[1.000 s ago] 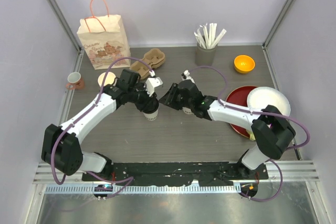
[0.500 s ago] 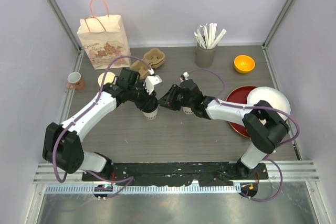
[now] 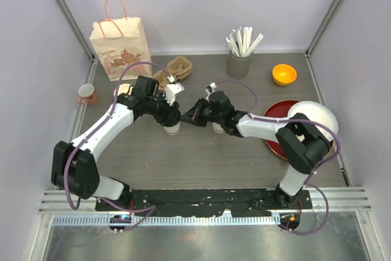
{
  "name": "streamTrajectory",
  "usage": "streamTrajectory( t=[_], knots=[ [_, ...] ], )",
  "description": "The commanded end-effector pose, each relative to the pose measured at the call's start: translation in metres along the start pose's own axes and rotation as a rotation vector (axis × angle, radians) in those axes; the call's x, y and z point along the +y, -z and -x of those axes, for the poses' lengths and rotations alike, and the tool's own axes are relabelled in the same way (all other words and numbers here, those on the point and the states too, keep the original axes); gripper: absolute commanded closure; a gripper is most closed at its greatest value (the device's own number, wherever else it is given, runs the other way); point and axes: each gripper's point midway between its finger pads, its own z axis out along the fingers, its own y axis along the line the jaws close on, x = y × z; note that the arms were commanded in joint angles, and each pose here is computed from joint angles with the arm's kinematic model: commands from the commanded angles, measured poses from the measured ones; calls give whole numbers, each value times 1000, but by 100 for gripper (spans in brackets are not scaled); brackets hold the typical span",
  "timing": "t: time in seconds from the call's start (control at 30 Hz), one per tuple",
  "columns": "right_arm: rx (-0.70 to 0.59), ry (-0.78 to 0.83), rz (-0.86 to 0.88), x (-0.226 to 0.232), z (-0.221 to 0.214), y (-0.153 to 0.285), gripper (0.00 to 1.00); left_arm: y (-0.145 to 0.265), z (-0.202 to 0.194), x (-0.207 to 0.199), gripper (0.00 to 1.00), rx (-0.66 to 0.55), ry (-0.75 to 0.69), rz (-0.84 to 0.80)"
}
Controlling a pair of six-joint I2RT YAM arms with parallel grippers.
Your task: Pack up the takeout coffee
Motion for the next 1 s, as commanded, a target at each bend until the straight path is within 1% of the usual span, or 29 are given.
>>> streamTrajectory(
  t=[0.0, 0.13, 0.3, 0.33, 0.5, 0.53, 0.6, 0.63, 0.7, 0.73, 0.8, 0.87, 0.9, 0.97],
  knots=[
    [36, 44, -67, -8, -9, -3, 99, 5, -2, -12, 55, 27, 108, -69],
    [44, 97, -71, 0, -8, -6, 99, 16, 12, -13, 49, 0, 140, -78],
    [61, 89, -94, -7, -12, -10, 99, 30, 19, -10, 43, -18, 205, -67],
    [59, 90, -94, -6, -12, -10, 99, 35, 25, -10, 43, -32, 223, -61],
    [61, 87, -113, -11, -12, -12, 99, 58, 34, 10, 39, -84, 382, 6],
    [61, 86, -116, -12, -12, -13, 99, 60, 32, 17, 39, -89, 441, 27],
    [65, 85, -127, -15, -12, -14, 99, 61, 26, 22, 37, -83, 501, 64],
    [68, 86, -127, -15, -13, -14, 99, 62, 18, 32, 37, -65, 529, 126],
    [69, 87, -135, -16, -13, -14, 99, 61, 9, 38, 36, -47, 598, 182],
    [66, 87, -142, -18, -12, -14, 99, 59, -2, 43, 36, -27, 627, 223],
    [68, 94, -152, -20, -12, -14, 99, 52, -13, 47, 34, -22, 681, 255],
    [74, 92, -171, -24, -13, -14, 99, 48, -17, 49, 29, -27, 716, 268],
    [77, 95, -173, -24, -14, -14, 99, 45, -19, 52, 22, -35, 723, 279],
    [88, 93, -181, -28, -16, -16, 99, 42, -25, 58, 20, -31, 737, 312]
  ],
)
